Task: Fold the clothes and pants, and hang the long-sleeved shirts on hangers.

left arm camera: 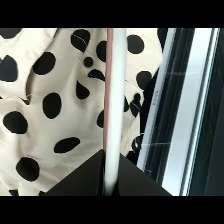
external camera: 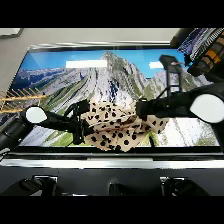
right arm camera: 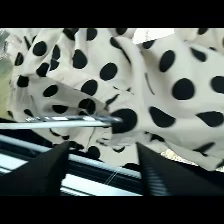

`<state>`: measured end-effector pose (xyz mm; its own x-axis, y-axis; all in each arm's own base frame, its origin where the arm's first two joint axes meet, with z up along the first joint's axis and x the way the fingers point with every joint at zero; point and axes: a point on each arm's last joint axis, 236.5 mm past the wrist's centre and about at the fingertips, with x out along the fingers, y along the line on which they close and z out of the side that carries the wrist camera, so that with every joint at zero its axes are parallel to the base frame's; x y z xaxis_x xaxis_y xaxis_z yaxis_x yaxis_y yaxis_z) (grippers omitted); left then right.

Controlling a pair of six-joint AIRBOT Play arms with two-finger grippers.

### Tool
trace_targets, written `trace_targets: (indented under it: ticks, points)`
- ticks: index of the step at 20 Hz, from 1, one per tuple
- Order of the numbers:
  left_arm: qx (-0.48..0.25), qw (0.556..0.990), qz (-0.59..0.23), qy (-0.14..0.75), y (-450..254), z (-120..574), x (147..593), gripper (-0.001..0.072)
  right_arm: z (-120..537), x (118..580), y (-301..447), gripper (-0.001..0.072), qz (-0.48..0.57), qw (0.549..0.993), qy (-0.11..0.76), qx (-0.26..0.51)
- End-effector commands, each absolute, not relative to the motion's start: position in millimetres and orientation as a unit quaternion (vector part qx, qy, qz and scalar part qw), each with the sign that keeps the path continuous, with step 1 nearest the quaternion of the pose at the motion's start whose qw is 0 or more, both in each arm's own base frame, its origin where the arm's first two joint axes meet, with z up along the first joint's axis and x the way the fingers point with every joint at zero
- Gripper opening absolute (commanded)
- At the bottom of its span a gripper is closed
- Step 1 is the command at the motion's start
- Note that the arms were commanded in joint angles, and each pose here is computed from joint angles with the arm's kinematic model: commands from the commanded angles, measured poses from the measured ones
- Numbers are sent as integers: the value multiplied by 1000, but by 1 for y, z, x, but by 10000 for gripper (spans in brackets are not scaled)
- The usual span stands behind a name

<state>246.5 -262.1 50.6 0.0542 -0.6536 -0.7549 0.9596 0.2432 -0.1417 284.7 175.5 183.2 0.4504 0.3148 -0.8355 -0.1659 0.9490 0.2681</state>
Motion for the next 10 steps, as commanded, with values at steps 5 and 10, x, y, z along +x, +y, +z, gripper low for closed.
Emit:
trace_targets:
  ticks: [5, 10]
  points:
    - [207, 702, -575, 365, -263, 52, 251, 25, 217, 286, 19, 615, -131, 889, 431, 85]
    - [207, 703, -574, 364, -263, 52, 251, 25, 176, 287, -1, 601, 23, 845, 534, 18]
